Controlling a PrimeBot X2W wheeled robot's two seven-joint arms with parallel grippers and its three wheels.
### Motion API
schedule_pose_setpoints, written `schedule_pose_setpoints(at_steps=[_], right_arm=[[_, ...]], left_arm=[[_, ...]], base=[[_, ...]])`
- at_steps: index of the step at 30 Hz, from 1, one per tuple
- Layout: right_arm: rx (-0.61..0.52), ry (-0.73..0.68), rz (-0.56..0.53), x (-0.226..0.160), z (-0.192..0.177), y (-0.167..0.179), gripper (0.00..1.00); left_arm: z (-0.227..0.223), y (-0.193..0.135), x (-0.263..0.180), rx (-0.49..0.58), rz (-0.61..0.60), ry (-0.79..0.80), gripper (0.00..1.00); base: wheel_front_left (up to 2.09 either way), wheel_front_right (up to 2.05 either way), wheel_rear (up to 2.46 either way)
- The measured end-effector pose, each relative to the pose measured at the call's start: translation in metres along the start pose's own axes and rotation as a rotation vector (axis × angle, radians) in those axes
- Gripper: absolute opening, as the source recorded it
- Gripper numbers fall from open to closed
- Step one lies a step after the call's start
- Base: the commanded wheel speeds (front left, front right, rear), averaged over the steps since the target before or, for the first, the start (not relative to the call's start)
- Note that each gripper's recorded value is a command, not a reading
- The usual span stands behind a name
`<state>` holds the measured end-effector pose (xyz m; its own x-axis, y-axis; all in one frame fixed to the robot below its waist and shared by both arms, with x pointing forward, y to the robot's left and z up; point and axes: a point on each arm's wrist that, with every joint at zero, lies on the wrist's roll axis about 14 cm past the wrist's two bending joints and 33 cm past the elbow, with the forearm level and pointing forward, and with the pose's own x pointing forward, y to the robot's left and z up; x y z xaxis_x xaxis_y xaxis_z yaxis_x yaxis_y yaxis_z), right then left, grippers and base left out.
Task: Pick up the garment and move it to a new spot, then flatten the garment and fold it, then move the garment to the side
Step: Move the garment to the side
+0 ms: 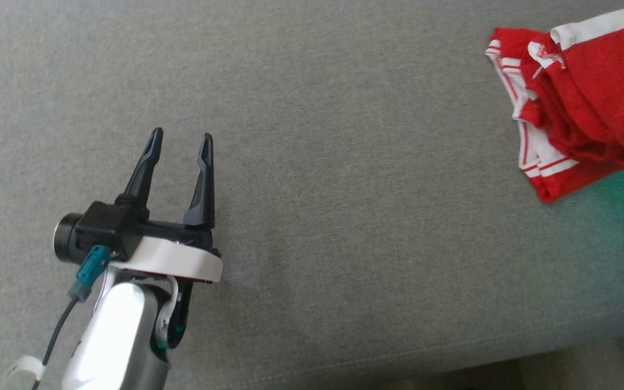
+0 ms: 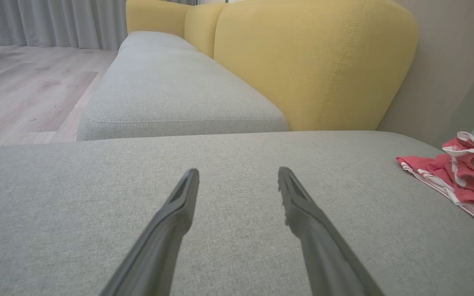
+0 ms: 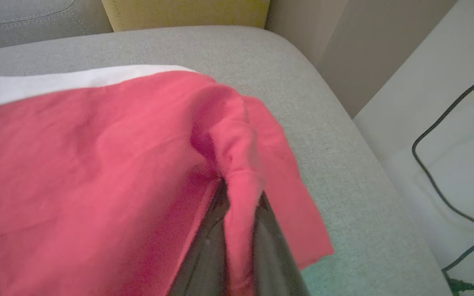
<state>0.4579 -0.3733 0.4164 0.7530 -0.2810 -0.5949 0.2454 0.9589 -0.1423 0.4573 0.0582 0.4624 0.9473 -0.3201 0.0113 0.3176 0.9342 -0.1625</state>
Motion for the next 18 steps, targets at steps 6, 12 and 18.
schedule_pose_setpoints(at_steps=[6, 12, 18], right_arm=[[0.041, 0.022, -0.041, 0.013, -0.016, -0.007, 0.38], [0.062, 0.008, -0.032, 0.012, -0.018, 0.002, 1.0], [0.071, -0.111, -0.047, -0.008, 0.008, -0.003, 1.0]], left_arm=[[-0.01, 0.008, 0.0, -0.003, 0.014, 0.022, 1.0], [-0.005, 0.007, 0.003, 0.001, 0.008, 0.008, 1.0], [0.009, 0.001, -0.003, 0.014, 0.0, -0.016, 1.0]], base=[[0.0, 0.0, 0.0], [0.0, 0.0, 0.0], [0.0, 0.0, 0.0]])
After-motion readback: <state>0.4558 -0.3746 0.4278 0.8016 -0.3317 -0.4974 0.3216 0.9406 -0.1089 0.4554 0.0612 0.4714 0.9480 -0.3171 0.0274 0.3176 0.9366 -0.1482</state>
